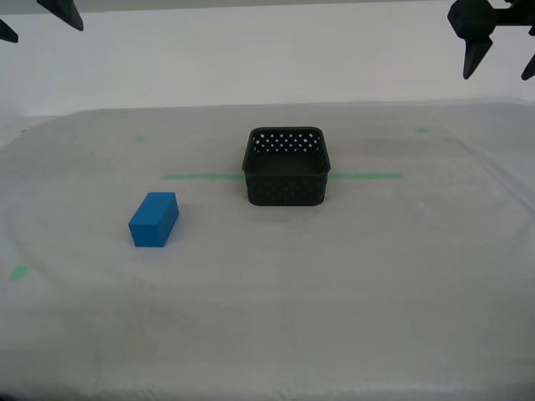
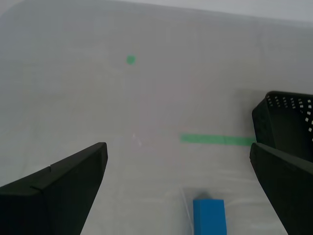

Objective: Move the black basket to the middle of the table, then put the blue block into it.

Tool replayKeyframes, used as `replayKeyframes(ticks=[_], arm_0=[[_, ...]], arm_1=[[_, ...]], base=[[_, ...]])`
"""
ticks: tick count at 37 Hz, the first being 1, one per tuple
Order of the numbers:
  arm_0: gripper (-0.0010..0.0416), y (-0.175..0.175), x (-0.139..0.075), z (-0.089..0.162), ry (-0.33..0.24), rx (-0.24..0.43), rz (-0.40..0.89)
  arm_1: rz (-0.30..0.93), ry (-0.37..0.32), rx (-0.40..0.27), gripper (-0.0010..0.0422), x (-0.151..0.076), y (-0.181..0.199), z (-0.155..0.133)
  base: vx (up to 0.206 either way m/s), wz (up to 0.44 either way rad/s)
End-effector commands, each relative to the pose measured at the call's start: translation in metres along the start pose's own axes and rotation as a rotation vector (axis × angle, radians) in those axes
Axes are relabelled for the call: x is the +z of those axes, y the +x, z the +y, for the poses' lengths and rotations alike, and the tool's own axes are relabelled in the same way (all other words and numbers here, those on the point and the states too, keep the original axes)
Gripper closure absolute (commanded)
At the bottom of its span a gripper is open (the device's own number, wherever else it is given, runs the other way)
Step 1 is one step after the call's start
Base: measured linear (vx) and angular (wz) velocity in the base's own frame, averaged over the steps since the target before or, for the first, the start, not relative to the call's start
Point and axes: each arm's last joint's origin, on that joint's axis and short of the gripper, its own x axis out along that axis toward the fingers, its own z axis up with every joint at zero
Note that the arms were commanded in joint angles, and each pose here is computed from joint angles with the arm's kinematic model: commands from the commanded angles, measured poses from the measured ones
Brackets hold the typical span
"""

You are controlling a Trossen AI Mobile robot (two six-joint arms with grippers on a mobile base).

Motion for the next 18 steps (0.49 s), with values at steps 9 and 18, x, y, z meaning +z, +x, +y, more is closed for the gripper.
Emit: replayKeyframes(ticks=[9,18], arm_0=[[0.0007,0.0,0.001,0.0,-0.001,-0.003,-0.004],[0.0007,0.0,0.001,0.0,-0.001,-0.003,-0.004]], arm_1=[[0.102,-0.028,-0.006,0.0011,0.0,-0.011,-0.006],[0.202,-0.041,-0.001,0.0011,0.001,-0.017,-0.009]], base=[[0.0,0.0],[0.0,0.0]])
